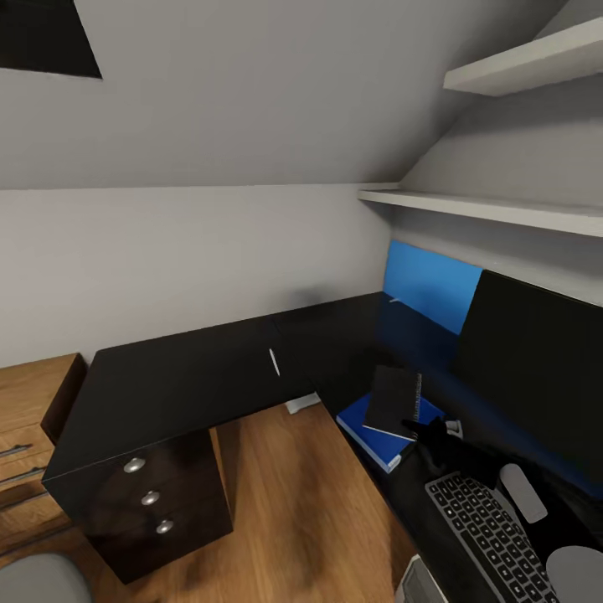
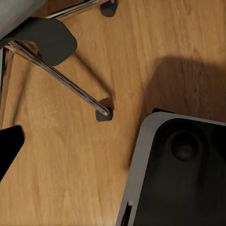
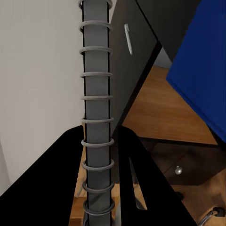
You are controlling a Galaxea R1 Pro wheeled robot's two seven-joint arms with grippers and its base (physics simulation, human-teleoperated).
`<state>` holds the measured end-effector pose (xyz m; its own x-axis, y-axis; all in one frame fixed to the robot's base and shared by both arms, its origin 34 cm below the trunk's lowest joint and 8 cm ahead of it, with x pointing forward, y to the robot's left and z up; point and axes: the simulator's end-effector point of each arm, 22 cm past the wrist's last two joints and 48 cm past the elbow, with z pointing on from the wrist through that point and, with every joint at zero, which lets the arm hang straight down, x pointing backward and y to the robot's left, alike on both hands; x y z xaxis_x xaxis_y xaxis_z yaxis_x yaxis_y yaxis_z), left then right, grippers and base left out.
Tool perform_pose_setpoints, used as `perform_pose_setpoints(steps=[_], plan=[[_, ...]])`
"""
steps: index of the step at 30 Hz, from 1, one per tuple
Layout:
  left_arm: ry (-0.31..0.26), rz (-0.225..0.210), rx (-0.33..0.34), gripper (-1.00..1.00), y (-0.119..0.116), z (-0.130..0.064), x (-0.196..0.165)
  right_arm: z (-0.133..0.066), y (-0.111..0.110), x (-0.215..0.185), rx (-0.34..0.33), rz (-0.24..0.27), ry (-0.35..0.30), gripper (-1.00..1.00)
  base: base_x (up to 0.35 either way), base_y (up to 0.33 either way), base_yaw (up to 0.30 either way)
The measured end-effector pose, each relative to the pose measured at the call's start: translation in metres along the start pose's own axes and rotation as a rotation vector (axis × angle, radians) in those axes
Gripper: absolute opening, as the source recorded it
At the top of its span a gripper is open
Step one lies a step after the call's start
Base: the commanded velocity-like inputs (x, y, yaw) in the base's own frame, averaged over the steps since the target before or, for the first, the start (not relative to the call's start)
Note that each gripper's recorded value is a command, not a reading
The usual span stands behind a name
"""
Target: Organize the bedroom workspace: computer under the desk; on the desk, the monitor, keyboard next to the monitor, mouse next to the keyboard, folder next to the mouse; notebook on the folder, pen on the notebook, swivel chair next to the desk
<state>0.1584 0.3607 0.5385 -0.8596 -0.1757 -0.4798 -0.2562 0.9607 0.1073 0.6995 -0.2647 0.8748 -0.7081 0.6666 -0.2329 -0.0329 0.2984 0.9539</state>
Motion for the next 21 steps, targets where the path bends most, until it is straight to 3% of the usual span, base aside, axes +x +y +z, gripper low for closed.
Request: perform_pose_setpoints(steps=[15,21], plan=[[-0.001,0.0,0.001,1.0,0.0,0.0,0.0,0.002,-0.002,0.002,0.005,-0.002,-0.001,-1.0,0.046,0.0,-0.004],[-0.001,0.001,0.0,1.0,0.0,0.0,0.0,0.001,-0.025,0.005,0.092,0.009,0.003,-1.0,0.021,0.0,0.0]])
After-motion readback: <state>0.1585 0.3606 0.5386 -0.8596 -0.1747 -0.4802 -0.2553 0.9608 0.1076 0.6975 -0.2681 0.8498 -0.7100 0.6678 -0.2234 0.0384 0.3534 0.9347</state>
